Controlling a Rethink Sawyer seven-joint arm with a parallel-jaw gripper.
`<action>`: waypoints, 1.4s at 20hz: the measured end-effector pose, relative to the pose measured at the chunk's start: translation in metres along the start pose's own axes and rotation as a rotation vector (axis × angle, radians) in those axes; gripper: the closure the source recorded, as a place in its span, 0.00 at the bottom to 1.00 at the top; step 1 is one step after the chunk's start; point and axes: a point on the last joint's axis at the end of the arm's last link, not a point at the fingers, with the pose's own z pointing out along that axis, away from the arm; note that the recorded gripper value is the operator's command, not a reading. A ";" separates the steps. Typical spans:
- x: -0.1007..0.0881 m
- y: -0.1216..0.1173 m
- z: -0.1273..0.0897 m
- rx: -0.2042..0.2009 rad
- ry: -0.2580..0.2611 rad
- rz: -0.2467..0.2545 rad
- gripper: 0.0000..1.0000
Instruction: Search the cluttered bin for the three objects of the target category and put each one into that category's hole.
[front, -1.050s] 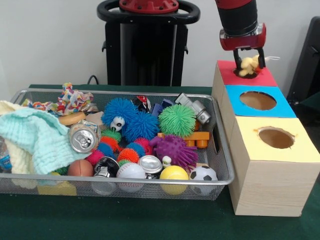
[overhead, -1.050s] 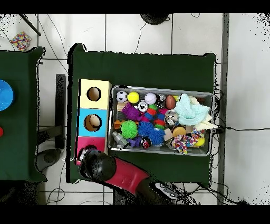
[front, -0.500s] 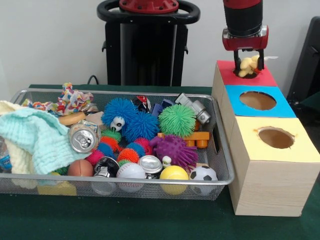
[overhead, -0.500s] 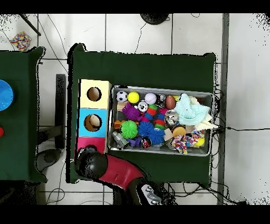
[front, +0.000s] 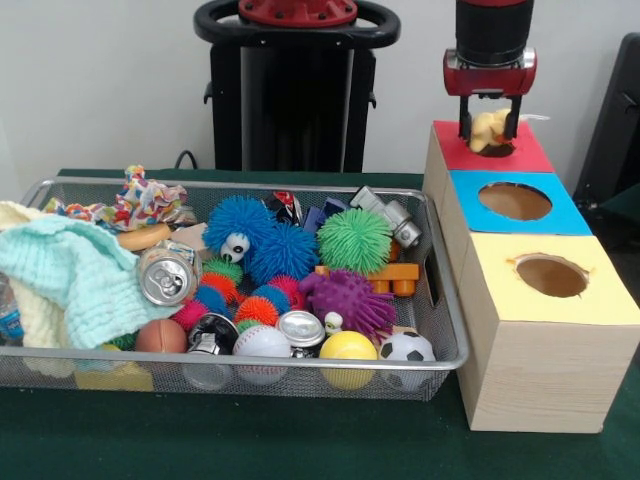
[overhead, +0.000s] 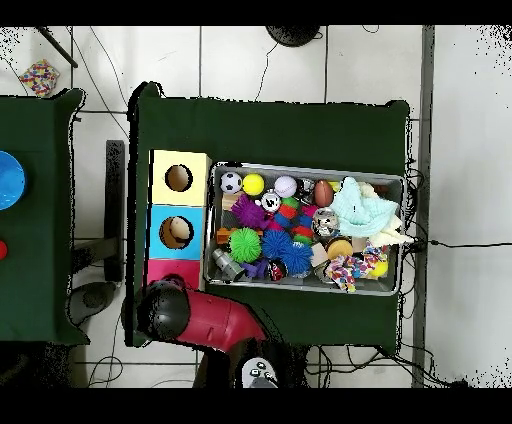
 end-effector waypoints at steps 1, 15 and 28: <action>-0.001 -0.002 -0.001 0.013 -0.011 -0.005 0.00; -0.024 -0.035 -0.022 0.106 -0.107 0.024 0.00; -0.037 -0.047 -0.032 0.127 -0.139 0.045 0.00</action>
